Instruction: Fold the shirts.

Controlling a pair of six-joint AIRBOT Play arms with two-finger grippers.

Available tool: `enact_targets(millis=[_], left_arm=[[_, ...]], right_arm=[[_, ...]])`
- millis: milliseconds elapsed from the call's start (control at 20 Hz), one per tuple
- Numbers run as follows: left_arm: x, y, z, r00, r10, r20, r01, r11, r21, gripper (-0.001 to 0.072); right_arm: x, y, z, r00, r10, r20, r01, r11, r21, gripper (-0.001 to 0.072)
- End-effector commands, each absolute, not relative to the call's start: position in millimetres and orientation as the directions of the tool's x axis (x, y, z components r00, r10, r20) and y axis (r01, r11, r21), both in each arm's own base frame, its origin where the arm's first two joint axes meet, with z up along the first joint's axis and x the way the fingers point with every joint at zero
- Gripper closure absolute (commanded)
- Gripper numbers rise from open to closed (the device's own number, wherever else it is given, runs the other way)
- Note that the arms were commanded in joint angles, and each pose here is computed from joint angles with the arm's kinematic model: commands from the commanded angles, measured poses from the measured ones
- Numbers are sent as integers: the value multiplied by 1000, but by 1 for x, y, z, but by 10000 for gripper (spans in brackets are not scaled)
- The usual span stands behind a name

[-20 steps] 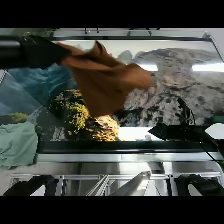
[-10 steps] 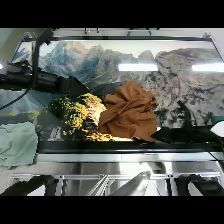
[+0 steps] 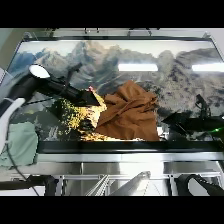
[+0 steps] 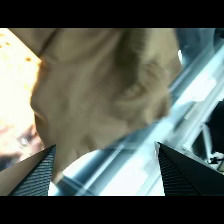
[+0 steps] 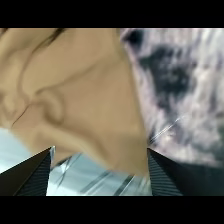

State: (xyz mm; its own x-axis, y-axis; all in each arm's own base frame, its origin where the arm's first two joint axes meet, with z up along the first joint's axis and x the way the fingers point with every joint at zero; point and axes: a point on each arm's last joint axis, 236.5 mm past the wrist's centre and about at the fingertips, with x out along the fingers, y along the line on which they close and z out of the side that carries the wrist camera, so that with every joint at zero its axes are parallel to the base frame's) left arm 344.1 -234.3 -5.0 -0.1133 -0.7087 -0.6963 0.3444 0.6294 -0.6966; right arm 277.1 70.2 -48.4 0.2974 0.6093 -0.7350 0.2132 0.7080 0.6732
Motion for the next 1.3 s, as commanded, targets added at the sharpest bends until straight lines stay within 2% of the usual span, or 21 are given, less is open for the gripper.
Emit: enact_targets(millis=[0,100,350,400,450,500,550,600,750,900,950,1050,1100,1150,1250], left_arm=[[339,-252,-58,-191,-683,-705,310,640,-703,-6],[333,-260,-77,-223,-670,-708,304,642,-703,-6],[324,-277,-106,-258,-646,-718,299,653,-695,-6],[321,-280,-111,-270,-642,-718,299,653,-696,6],[318,-283,-113,-278,-639,-717,299,651,-697,66],[318,-286,-113,-276,-640,-717,303,650,-697,207],[319,-288,-110,-272,-641,-718,314,646,-696,457],[321,-291,-101,-273,-651,-708,349,619,-703,692],[338,-305,-31,-235,-740,-630,405,514,-756,689],[357,-306,89,-122,-853,-507,524,378,-763,690],[357,-302,137,-77,-887,-454,579,331,-745,689],[341,-290,247,13,-946,-324,716,235,-658,690],[329,-281,296,61,-961,-271,780,216,-587,690],[316,-271,342,130,-965,-226,839,229,-494,689],[294,-248,415,272,-952,-143,896,305,-322,688]], right_arm=[[303,70,-86,310,629,-713,220,683,697,68],[319,79,-99,297,655,-695,221,661,717,69],[347,121,-115,178,710,-681,136,668,732,69],[350,132,-114,157,727,-669,116,659,743,88],[352,141,-109,134,744,-654,95,648,756,291],[352,148,-103,117,758,-641,71,638,767,490],[353,153,-94,108,780,-616,40,616,787,645],[352,159,-79,90,813,-575,26,576,817,691],[342,170,-16,48,898,-438,-69,440,895,691],[342,175,94,126,962,-241,-270,267,925,691],[341,175,144,169,973,-155,-365,208,907,691],[328,169,261,258,966,37,-620,136,772,691],[312,168,314,282,952,118,-726,131,675,690],[293,168,363,311,934,175,-817,168,552,691],[259,170,433,401,885,236,-891,317,326,691]])
